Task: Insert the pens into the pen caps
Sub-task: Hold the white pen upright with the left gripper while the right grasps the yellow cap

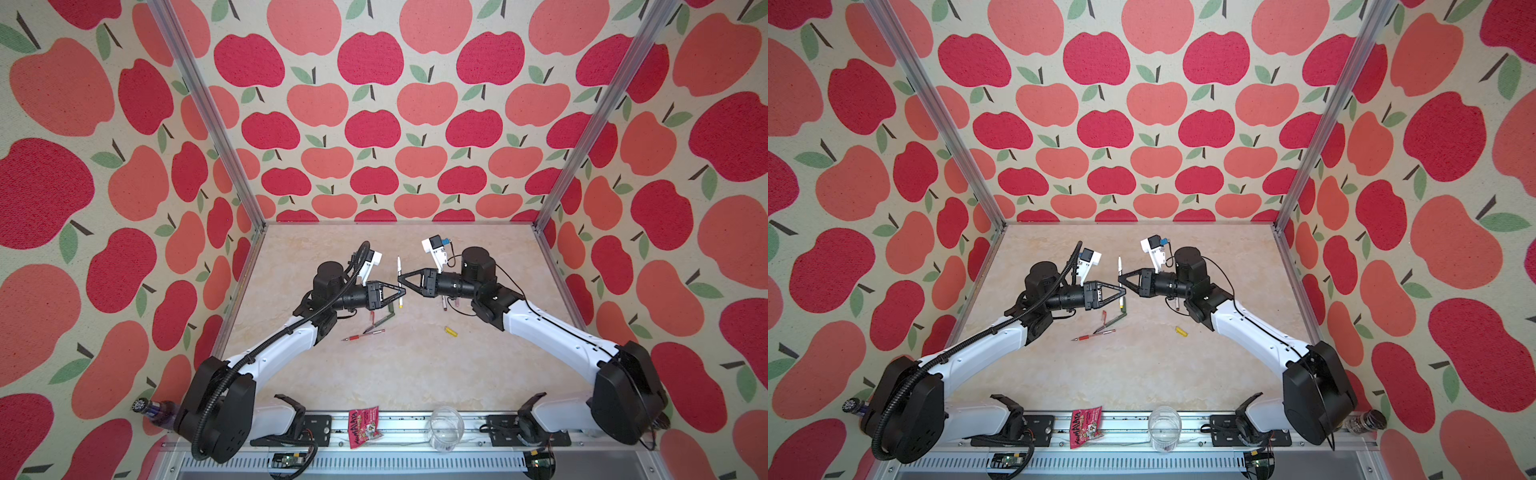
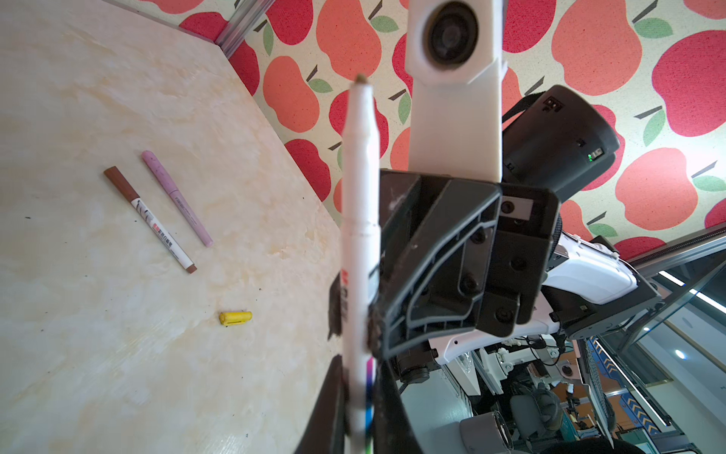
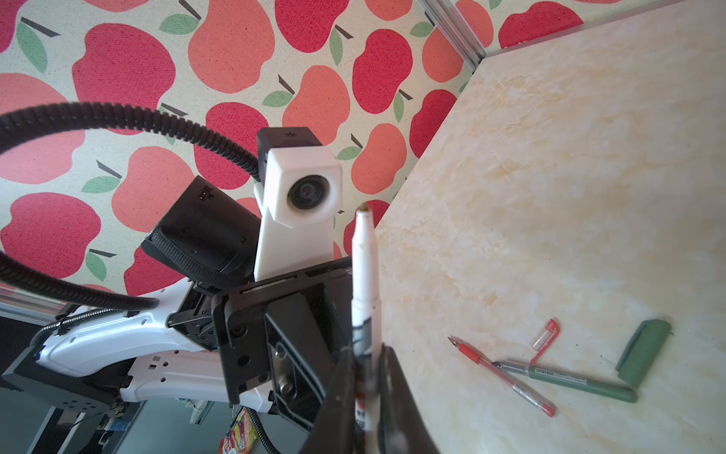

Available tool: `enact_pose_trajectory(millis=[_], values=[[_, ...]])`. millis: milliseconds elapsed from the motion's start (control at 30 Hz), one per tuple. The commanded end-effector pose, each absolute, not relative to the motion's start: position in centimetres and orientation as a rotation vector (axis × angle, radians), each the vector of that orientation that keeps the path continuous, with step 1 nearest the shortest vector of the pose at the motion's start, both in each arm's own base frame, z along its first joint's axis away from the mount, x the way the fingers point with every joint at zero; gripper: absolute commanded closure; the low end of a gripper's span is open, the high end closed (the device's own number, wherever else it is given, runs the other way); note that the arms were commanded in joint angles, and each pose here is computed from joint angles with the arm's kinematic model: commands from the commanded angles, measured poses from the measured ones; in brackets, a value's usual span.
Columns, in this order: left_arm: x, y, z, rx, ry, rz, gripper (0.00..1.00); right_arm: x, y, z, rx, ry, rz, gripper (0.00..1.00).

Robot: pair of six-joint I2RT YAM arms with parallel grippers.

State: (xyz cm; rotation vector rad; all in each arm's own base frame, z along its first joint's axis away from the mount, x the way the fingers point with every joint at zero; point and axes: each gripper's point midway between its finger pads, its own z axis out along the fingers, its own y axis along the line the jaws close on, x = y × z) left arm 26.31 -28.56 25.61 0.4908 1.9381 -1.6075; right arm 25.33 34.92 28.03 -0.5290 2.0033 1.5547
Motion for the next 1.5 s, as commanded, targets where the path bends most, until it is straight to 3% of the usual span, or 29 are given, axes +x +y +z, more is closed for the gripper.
enact_pose_trajectory(millis=[0,133,500,933,1467], values=[[26.8,-28.0,26.6,0.518,1.925,-1.503,0.99,25.0,33.8,28.9,-0.543,2.010,1.472,0.74],[26.4,-27.2,25.9,0.541,1.980,-1.427,0.99,25.2,31.4,26.9,-0.501,2.154,1.273,0.68],[23.9,-25.1,22.1,0.546,2.175,-1.275,0.99,22.9,18.7,13.2,-0.501,2.780,0.272,0.65],[22.7,-27.2,19.8,0.546,2.194,-1.315,0.98,23.1,18.8,4.9,-0.708,2.966,0.111,0.54],[22.2,-29.8,18.7,0.601,2.222,-1.336,0.98,25.6,19.5,2.6,-0.747,2.967,0.071,0.58]])
